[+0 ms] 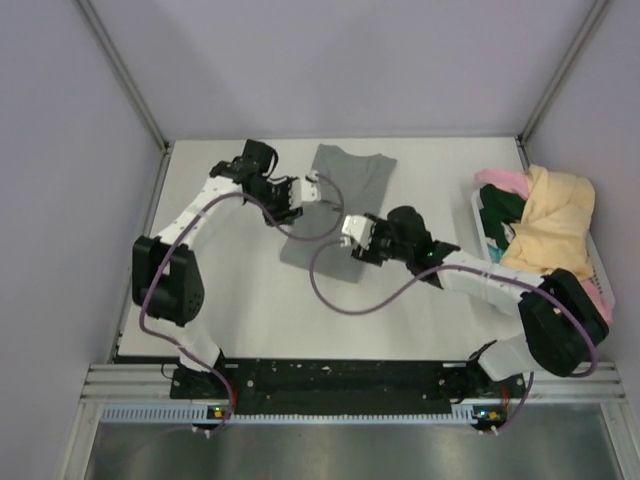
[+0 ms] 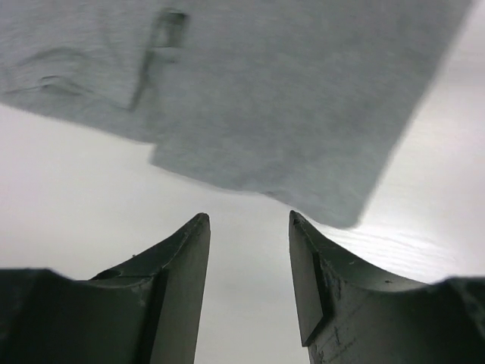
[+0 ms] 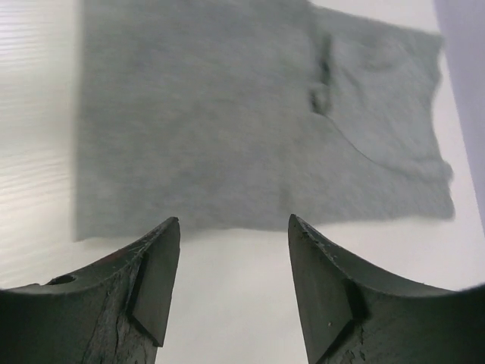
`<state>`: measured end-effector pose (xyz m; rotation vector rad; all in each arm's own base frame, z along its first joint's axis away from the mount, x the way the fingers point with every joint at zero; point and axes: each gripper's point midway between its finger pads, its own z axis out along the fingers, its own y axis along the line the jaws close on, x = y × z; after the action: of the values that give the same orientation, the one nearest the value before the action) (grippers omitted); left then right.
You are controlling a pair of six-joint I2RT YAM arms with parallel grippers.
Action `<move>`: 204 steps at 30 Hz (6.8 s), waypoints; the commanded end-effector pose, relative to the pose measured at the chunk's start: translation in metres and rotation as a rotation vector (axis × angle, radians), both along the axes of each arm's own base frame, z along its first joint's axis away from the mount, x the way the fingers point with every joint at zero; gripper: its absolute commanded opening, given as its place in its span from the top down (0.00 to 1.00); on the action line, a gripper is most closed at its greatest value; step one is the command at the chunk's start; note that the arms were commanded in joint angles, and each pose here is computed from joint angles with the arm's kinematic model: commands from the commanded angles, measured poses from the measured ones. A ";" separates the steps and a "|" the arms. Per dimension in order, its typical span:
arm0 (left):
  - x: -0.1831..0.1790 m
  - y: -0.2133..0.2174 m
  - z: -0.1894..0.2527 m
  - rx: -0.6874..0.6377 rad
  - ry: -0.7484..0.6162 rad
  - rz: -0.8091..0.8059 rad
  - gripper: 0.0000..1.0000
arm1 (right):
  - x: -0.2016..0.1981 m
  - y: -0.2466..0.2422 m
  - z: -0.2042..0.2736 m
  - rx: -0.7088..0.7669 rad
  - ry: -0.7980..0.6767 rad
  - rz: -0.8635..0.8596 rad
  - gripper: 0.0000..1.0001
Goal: Fold and stack the t-shirts
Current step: Fold the folded rectangular tshirt in 1/3 of the way, then grab one side of the 2/3 rectangular tshirt with both arms, then fold the long partially folded tshirt into a neat square, then smooth out wrinkles on the folded tshirt
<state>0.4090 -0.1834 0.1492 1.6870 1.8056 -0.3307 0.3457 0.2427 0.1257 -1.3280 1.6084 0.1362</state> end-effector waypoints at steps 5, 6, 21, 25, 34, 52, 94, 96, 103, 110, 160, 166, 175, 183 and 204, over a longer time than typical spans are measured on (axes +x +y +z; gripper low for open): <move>-0.097 0.011 -0.059 0.037 -0.080 -0.416 0.44 | -0.076 0.044 -0.061 -0.233 -0.003 0.290 0.41; -0.096 0.011 -0.063 0.043 -0.109 -0.417 0.44 | -0.072 0.042 -0.067 -0.262 0.001 0.272 0.41; -0.078 0.019 -0.119 0.181 -0.100 -0.341 0.39 | -0.072 0.041 -0.104 -0.346 0.063 0.269 0.72; -0.073 0.023 -0.133 0.256 -0.087 -0.308 0.48 | -0.074 0.038 -0.105 -0.365 0.079 0.270 0.96; -0.122 0.053 -0.123 0.371 0.092 -0.206 1.00 | -0.104 0.029 -0.078 -0.376 0.134 0.284 1.00; -0.307 0.077 0.000 0.162 0.383 -0.311 1.00 | -0.261 0.040 0.032 -0.149 0.316 0.572 1.00; 0.067 0.045 -0.078 0.248 0.232 0.517 0.75 | 0.157 -0.023 -0.036 0.329 0.545 -0.515 0.68; 0.086 0.057 -0.081 0.228 0.199 0.599 0.66 | 0.177 -0.028 -0.031 0.380 0.540 -0.601 0.65; 0.105 0.085 -0.013 0.042 0.052 0.749 0.49 | 0.150 -0.008 0.008 0.556 0.681 -0.540 0.57; 0.025 0.028 0.008 -0.138 0.160 0.530 0.53 | 0.092 0.049 0.015 0.687 0.889 -0.269 0.73; -0.078 0.013 -0.093 -0.242 0.639 0.604 0.28 | 0.062 0.031 -0.056 0.744 1.043 -0.569 0.51; -0.082 0.013 -0.101 -0.220 0.657 0.578 0.77 | 0.048 0.033 -0.063 0.768 1.090 -0.548 0.86; -0.105 0.055 -0.097 -0.174 0.665 0.561 1.00 | 0.002 0.018 -0.077 0.763 1.120 -0.625 1.00; -0.163 0.080 -0.114 -0.069 0.757 0.515 1.00 | -0.062 0.014 -0.082 0.741 1.122 -0.637 1.00; -0.046 0.074 -0.046 -0.319 0.544 0.645 0.46 | 0.025 0.036 -0.032 0.671 0.914 -0.637 0.53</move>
<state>0.3040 -0.1059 0.1022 0.9405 2.4531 -0.8481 0.3424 0.2777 0.1184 -0.1651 2.3012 0.9813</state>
